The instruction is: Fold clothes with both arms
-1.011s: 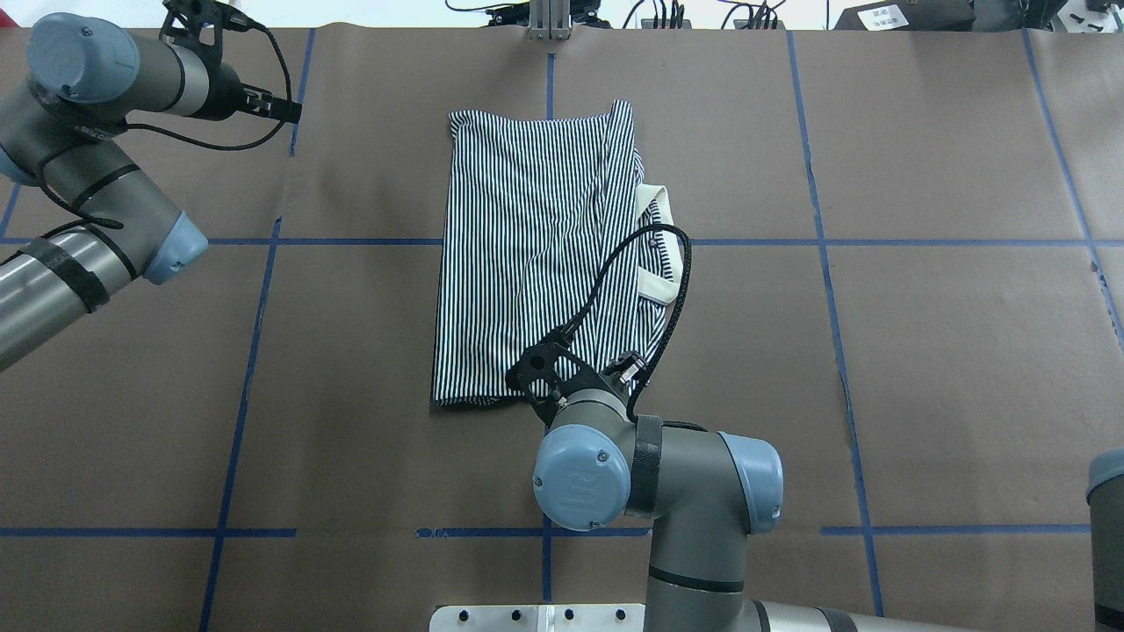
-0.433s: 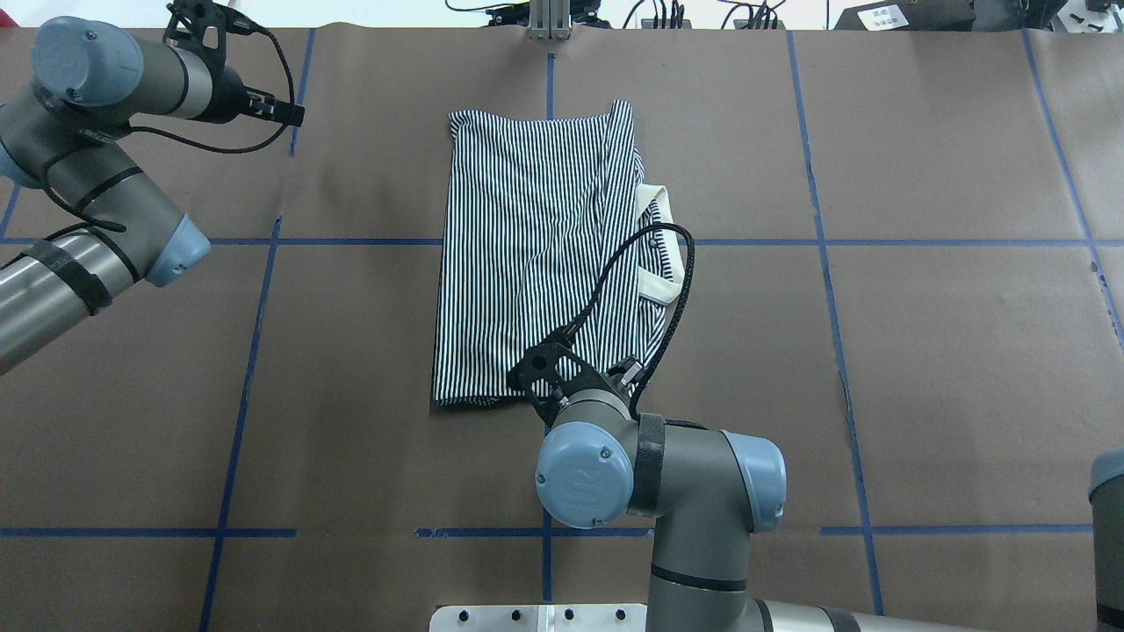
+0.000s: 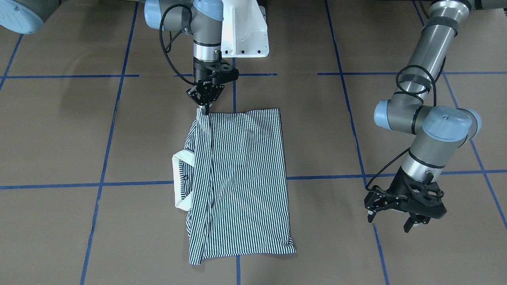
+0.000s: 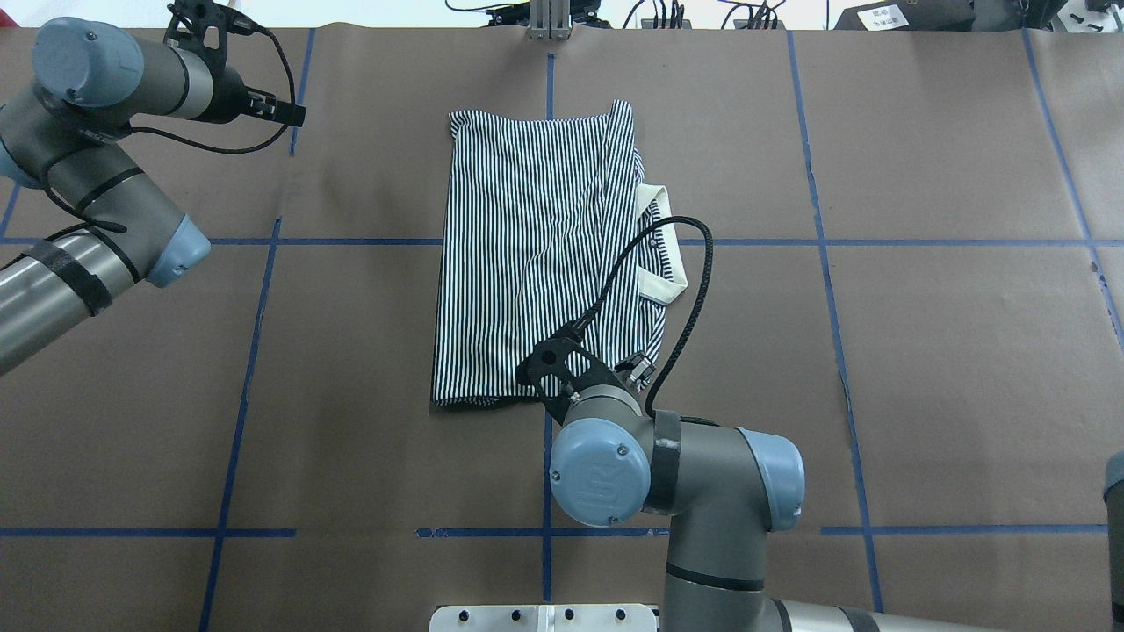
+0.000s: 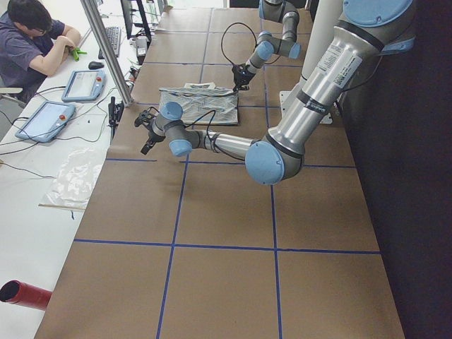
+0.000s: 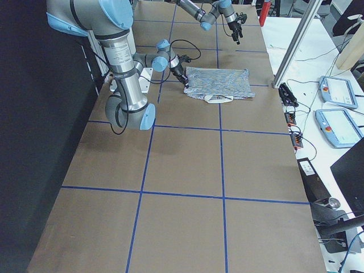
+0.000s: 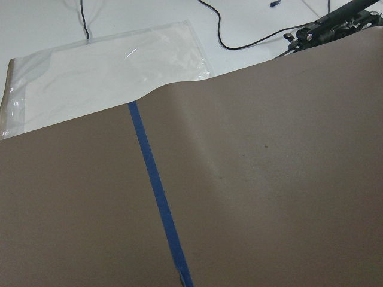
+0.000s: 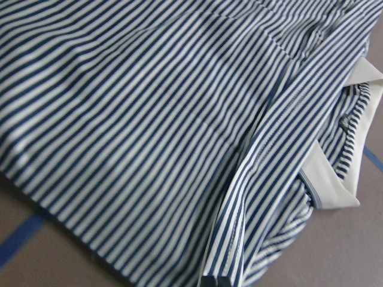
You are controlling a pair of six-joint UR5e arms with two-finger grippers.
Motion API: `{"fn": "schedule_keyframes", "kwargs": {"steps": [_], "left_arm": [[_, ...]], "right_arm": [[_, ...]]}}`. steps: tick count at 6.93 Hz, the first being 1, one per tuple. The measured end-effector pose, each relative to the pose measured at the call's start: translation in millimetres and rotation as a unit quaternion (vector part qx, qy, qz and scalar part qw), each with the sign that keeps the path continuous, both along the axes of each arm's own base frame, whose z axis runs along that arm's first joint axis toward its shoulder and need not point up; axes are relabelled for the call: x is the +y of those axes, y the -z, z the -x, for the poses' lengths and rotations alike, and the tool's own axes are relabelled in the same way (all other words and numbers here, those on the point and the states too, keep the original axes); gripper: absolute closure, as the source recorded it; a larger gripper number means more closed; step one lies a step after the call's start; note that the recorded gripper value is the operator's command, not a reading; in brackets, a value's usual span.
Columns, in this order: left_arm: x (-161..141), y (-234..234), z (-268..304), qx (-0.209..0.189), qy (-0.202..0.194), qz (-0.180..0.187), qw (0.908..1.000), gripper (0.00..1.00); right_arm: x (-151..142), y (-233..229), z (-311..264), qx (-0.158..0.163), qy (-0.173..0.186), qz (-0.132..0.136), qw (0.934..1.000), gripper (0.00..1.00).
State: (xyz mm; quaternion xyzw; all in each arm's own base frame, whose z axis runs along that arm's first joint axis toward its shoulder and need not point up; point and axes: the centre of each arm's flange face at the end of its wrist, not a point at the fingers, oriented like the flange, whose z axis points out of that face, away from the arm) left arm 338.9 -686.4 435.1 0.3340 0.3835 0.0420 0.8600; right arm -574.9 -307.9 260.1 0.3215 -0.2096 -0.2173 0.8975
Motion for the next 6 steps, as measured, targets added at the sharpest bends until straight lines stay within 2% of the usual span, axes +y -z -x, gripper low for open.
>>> {"fn": "schedule_keyframes", "kwargs": {"steps": [1, 2, 3, 5, 6], "left_arm": [[0.9, 0.2, -1.7, 0.0, -0.001, 0.0, 1.0, 0.0], [1.3, 0.3, -2.4, 0.0, -0.002, 0.0, 1.0, 0.0], [1.4, 0.3, -2.8, 0.0, -0.002, -0.001, 1.0, 0.0], [2.4, 0.4, -4.7, 0.0, -0.004, -0.001, 1.0, 0.0], [3.2, 0.6, -6.1, 0.001, -0.005, -0.001, 1.0, 0.0]], "right_arm": [[5.7, -17.6, -19.4, -0.003, -0.01, 0.01, 0.9999, 1.0], [14.2, -33.2, -28.3, -0.008, -0.025, 0.025, 0.9993, 0.29], [23.3, -41.1, -27.8, -0.014, -0.034, 0.038, 0.9986, 0.0], [33.0, -39.4, -24.7, -0.036, -0.056, 0.059, 0.996, 0.0], [26.7, -32.2, -29.3, -0.049, -0.069, 0.065, 0.9943, 0.0]]}}
